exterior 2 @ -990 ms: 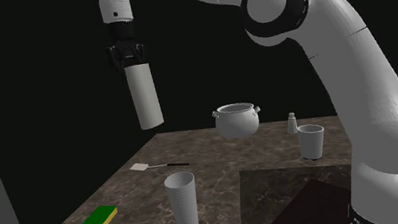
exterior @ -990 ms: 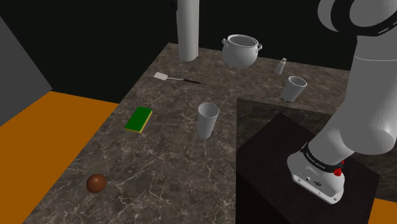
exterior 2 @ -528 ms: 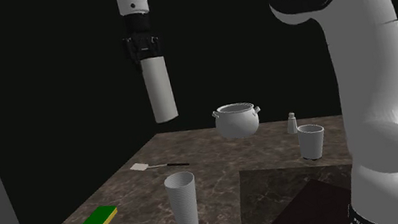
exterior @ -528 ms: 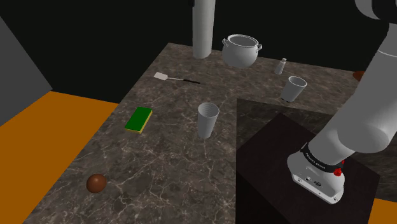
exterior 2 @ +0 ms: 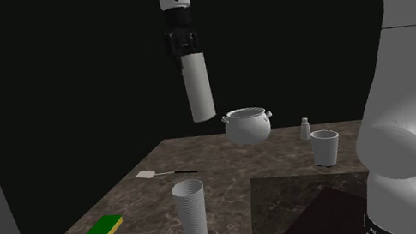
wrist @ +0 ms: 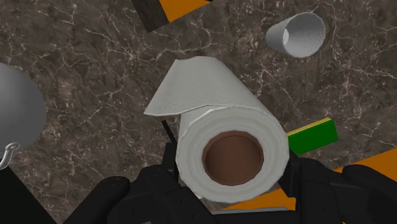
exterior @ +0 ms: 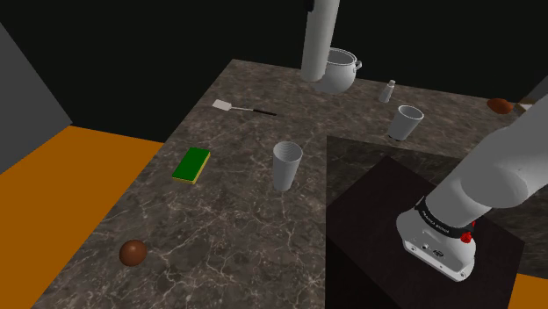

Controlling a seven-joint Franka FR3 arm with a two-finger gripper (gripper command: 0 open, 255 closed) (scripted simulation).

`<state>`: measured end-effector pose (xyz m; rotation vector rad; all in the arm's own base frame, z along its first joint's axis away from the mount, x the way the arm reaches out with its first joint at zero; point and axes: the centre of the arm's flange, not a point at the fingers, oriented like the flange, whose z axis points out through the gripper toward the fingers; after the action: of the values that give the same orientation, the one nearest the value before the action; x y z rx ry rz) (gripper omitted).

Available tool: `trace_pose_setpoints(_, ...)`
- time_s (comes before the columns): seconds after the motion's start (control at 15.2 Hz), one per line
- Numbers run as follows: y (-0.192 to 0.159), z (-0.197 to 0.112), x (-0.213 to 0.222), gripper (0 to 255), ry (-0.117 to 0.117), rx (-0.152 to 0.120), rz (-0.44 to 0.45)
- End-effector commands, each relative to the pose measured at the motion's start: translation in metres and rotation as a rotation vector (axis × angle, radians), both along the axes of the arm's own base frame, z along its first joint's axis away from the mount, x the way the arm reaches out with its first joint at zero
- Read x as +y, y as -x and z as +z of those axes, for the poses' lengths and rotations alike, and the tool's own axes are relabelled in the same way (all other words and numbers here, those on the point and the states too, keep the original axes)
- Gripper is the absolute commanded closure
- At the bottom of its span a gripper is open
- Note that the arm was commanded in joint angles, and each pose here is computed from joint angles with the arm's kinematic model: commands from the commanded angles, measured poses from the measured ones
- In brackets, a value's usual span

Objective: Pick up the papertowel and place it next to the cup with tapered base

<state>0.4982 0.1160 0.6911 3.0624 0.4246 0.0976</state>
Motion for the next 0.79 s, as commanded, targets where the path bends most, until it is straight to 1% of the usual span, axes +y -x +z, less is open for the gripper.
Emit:
trace_pose_setpoints(0.0, 0.017, -0.002, -0.020, 255, -0.001, 0.000, 0.000)
trace_pose_setpoints(0.73, 0.106, -0.002, -0.135, 255, -0.001, 0.000, 0.000)
